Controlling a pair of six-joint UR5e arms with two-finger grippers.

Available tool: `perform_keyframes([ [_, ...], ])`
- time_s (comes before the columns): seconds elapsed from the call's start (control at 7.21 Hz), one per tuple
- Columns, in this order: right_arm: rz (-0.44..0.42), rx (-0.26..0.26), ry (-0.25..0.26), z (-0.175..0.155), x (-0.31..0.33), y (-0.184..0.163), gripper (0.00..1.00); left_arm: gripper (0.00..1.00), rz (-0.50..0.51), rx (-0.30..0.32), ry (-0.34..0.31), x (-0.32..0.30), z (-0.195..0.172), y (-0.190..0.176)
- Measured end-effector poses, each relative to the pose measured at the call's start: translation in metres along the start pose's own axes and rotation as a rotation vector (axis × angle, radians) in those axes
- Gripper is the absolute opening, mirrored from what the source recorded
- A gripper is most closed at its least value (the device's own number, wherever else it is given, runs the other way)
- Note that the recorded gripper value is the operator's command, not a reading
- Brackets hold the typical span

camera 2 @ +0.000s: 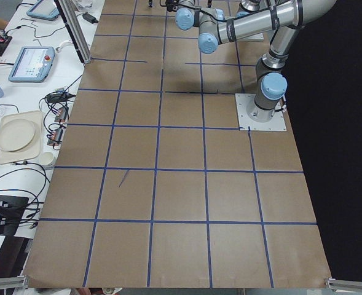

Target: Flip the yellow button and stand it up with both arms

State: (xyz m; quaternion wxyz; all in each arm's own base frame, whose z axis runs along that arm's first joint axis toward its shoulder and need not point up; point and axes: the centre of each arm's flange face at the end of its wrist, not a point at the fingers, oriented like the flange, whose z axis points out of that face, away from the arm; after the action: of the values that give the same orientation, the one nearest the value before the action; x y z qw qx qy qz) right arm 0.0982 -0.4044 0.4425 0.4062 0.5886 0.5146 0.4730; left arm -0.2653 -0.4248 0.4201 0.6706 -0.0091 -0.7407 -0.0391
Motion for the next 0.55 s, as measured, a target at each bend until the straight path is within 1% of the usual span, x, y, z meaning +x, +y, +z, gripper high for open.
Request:
perform_keyframes([
  [0.28,0.001,0.000,0.000,0.0005,0.0013,-0.0002,0.86,0.10,0.001,0.000,0.000,0.0011,-0.0001,0.0006],
  [0.42,-0.004,0.002,-0.002,0.0004,0.0029,0.0019,0.86,0.10,0.001,0.000,0.000,0.0012,-0.0001,0.0008],
  [0.55,-0.009,0.003,-0.004,0.0004,0.0043,0.0039,0.79,0.10,0.001,0.000,0.000,0.0015,-0.0002,0.0011],
])
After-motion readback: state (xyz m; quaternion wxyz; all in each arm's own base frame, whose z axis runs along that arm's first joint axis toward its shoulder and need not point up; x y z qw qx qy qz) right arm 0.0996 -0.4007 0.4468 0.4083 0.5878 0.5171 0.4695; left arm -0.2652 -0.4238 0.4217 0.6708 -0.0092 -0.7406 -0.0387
